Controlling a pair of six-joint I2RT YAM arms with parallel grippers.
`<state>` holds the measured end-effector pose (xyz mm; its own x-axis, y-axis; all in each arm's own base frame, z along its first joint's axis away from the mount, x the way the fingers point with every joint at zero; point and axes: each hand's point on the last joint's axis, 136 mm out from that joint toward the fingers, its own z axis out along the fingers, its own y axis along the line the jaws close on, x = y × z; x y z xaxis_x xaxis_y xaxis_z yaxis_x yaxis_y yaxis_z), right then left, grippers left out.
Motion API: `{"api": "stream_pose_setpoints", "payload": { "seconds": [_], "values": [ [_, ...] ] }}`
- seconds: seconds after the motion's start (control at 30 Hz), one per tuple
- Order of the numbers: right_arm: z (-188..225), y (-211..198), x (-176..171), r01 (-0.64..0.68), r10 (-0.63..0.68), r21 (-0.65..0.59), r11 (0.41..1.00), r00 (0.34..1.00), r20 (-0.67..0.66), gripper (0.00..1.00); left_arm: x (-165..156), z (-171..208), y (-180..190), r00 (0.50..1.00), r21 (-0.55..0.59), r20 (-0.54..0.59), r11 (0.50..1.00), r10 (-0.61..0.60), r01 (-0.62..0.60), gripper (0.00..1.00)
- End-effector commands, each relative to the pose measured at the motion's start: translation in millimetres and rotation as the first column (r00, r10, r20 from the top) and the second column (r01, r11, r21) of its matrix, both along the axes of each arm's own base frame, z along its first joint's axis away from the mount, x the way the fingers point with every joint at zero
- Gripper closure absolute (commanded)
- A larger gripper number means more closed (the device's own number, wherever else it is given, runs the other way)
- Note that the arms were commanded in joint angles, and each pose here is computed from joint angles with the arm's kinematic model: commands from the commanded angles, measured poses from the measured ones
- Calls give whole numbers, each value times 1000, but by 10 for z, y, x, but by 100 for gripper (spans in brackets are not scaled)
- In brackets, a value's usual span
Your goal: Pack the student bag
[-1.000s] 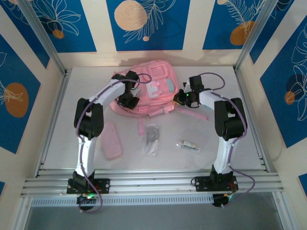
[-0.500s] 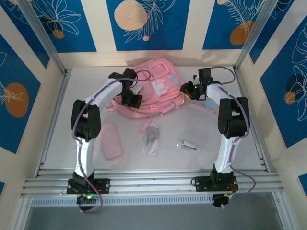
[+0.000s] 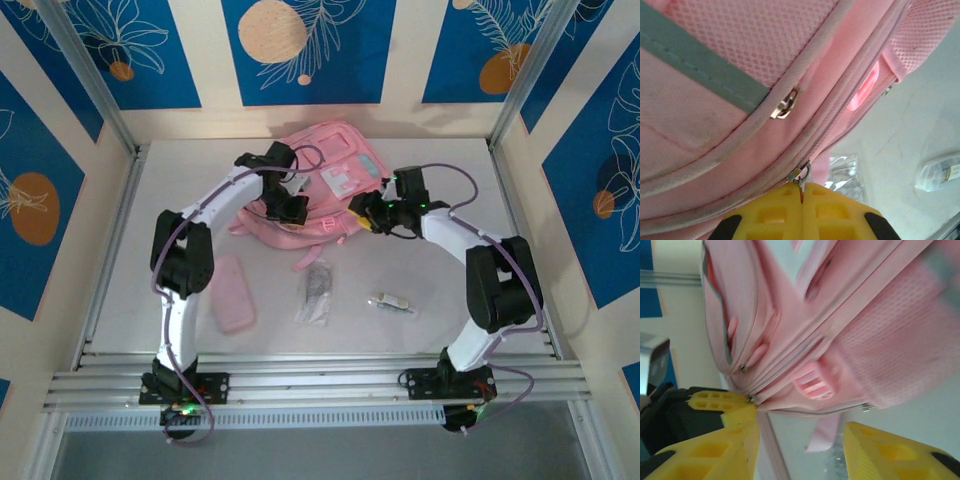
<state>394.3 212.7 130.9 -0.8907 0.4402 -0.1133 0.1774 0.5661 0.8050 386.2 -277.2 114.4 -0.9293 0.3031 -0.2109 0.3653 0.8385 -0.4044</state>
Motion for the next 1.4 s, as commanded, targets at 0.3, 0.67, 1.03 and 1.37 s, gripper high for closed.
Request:
{"api": "stream_pose_setpoints", "payload": {
  "seconds": [0.3,0.67,1.03,1.37],
  "values": [
    [-321,561,285,80,-74,120,989,996,-59,46,-194,398,-324,997,-136,59,989,-42,50,100],
    [-624,228,472,191,-188,-113,975,982,36,100,-123,22,252,996,133,83,991,-36,25,100],
    [-907,-77,458,221,-226,-155,963,974,-18,100,235,47,1221,981,446,193,890,3,-91,100],
    [-680,91,513,141,-141,-51,989,990,-4,67,60,-18,969,995,301,100,954,-12,-19,100]
  ]
}}
